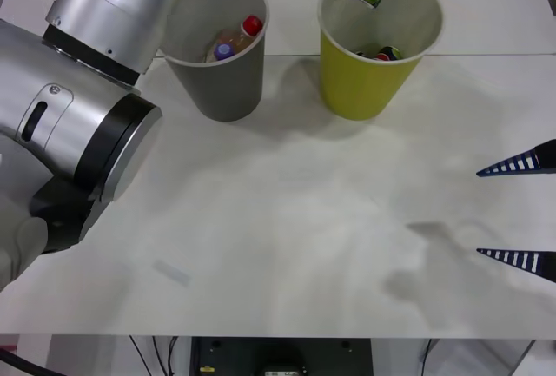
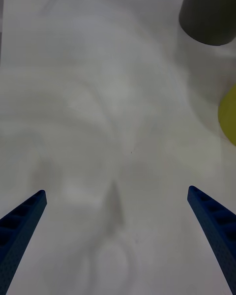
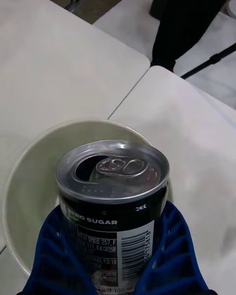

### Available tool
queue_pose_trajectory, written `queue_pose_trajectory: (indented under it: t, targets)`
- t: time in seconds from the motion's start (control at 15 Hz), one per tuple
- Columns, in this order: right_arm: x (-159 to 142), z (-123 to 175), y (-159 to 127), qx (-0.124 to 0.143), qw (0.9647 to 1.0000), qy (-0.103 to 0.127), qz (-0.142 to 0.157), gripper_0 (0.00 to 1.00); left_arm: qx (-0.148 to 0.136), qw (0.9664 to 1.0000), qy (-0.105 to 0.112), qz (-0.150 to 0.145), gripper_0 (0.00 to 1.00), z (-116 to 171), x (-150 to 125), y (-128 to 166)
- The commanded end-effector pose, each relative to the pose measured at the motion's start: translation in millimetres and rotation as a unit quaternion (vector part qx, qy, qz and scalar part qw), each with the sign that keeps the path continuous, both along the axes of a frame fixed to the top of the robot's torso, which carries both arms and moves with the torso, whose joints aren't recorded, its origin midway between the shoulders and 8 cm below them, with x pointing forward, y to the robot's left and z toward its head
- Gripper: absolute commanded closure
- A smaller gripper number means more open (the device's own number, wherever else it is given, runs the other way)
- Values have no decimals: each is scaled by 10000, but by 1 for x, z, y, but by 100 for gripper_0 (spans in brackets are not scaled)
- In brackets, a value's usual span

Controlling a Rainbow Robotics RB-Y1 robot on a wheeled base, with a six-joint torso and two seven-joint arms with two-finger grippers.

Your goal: Put the can into the green bin and the plastic bottle into the gray bin

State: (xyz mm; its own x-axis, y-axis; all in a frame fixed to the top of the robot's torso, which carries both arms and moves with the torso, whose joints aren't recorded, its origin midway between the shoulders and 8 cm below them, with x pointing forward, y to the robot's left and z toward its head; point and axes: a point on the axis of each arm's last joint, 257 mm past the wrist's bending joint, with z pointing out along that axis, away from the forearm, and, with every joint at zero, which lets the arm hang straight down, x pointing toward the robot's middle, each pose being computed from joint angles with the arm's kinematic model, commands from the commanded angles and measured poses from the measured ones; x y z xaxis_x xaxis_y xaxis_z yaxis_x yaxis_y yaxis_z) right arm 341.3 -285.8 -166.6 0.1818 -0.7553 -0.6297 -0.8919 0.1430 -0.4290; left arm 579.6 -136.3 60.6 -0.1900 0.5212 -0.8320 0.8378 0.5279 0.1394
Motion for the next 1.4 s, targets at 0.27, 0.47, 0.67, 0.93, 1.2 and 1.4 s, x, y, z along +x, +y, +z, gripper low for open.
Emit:
queue_pose_trajectory:
  t: [0.27, 0.47, 0.67, 0.93, 1.2, 1.4]
  targets:
    - [0, 0, 0, 0, 10000, 0, 0, 0, 25, 9994, -298, 147, 85, -12, 12, -16]
    - [0, 0, 0, 0, 10000, 0, 0, 0, 38, 9995, -305, 92, 0, -13, 10, -17]
    - [0, 0, 0, 0, 10000, 0, 0, 0, 250, 9993, -282, -65, 0, -22, 6, -13]
    - [0, 0, 0, 0, 10000, 0, 0, 0, 152, 9994, -115, -281, 0, -26, 8, 18]
    - [0, 0, 0, 0, 10000, 0, 0, 0, 146, 9989, -16, -442, 0, -20, -4, 70]
    - [0, 0, 0, 0, 10000, 0, 0, 0, 187, 9987, -98, -454, 0, -20, -11, 118]
